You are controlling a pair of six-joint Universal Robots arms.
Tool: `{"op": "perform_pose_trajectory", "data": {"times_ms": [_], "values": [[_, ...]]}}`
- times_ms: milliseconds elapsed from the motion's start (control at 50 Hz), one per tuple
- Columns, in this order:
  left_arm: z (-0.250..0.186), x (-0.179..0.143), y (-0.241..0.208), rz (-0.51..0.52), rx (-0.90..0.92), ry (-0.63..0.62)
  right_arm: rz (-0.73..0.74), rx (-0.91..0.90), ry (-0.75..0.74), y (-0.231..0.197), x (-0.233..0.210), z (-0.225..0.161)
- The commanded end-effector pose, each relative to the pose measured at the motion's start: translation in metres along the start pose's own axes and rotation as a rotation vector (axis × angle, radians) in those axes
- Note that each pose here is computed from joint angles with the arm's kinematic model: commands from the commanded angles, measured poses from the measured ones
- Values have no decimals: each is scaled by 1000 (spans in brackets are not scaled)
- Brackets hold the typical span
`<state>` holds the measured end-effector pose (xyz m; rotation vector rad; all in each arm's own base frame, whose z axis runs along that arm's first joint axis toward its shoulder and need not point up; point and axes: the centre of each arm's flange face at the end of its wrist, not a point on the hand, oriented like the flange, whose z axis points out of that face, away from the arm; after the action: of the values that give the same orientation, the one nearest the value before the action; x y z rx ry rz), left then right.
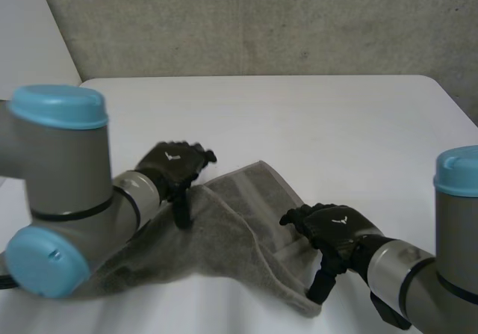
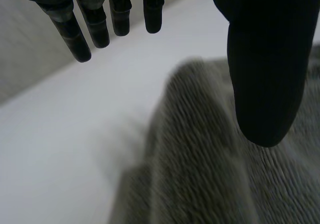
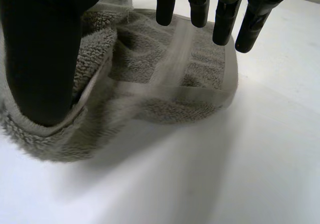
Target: Fold the towel.
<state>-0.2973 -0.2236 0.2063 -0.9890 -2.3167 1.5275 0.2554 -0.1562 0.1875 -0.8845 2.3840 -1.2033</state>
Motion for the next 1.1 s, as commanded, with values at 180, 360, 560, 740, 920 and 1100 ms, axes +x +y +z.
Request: {"op": "perform_pose_trajectory", "data": {"times_ms": [180,360,560,740,920,1100], "values": [[22,-1,14,59,-135,26,5,-18,-13,-1,-8,-43],[23,-1,17,56,-145,27,-2,-37,-18,2,-10,-48],[32,-24,-7,-3,-53,-63,-12,-47,-25,8,-12,-49],[33,-37,-7,-97,-55,-124,-43,-34,-90,21,-21,-10],[34,-57,-4,-128,-82,-167,-90,-105,-158,39,-41,22],[32,-60,-8,-129,-72,-174,-139,19,-189,28,-55,32]]}}
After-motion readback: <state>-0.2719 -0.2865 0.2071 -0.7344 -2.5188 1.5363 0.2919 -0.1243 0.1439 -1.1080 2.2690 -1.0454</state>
